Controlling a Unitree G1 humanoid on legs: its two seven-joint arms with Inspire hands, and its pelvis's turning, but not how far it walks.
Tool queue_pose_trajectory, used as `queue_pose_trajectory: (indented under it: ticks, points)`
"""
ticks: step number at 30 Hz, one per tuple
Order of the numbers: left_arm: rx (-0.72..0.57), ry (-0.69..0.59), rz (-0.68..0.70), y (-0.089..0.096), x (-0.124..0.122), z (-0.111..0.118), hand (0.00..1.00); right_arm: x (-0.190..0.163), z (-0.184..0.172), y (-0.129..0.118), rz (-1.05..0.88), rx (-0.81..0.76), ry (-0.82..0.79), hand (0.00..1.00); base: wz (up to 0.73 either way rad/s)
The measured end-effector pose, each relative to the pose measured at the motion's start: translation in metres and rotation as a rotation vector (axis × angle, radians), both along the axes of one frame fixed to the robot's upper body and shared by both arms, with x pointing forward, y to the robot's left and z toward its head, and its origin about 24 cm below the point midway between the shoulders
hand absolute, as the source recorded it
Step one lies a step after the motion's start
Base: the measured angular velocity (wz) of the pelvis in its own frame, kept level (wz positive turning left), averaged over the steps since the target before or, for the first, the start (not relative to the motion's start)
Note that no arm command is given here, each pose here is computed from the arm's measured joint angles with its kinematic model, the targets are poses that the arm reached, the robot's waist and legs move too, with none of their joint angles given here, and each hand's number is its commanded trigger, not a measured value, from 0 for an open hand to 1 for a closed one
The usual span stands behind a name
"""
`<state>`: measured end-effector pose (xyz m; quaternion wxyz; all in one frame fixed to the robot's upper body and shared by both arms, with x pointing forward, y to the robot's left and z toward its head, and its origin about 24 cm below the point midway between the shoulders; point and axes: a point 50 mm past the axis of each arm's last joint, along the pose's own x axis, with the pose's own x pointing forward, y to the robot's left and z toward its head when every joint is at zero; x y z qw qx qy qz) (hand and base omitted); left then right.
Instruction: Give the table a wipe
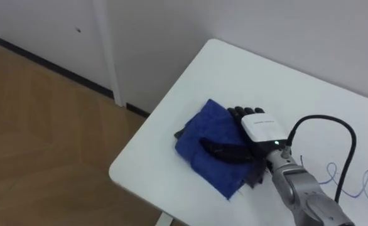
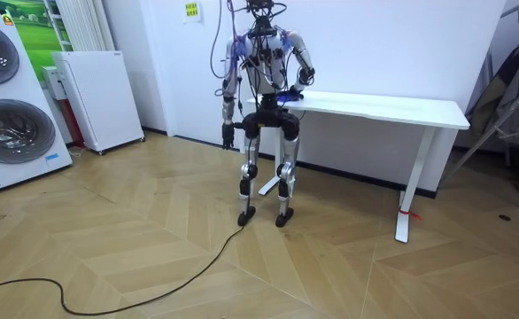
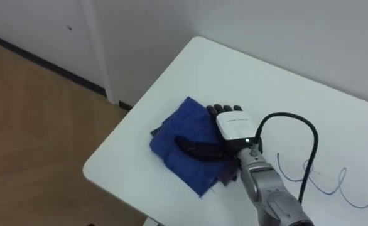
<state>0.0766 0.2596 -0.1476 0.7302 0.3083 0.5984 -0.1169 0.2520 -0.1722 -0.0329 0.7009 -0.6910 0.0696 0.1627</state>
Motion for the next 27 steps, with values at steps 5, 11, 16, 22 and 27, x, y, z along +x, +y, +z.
queue_pose_trajectory:
  ticks: [5,11,16,22,27]
  points:
    - [-0.001,0.004,0.0,0.0,-0.001,0.0,0.0,-0.002,-0.004,-0.003,-0.014,-0.011,0.013,0.0,0.0]
    - [-0.001,0.008,-0.003,-0.001,-0.002,-0.001,0.0,-0.004,-0.005,-0.003,-0.016,-0.005,0.003,0.0,0.01]
    - [0.0,0.004,0.001,-0.001,0.0,0.0,0.0,-0.01,-0.005,0.0,-0.003,0.012,0.002,0.0,-0.05]
    - [-0.007,-0.001,-0.006,-0.002,0.001,-0.001,0.0,-0.012,-0.004,0.003,0.012,0.021,-0.002,0.82,-0.06]
    - [-0.008,0.004,-0.007,-0.002,0.0,-0.001,0.0,-0.01,0.0,0.004,0.012,0.029,-0.05,1.0,0.0]
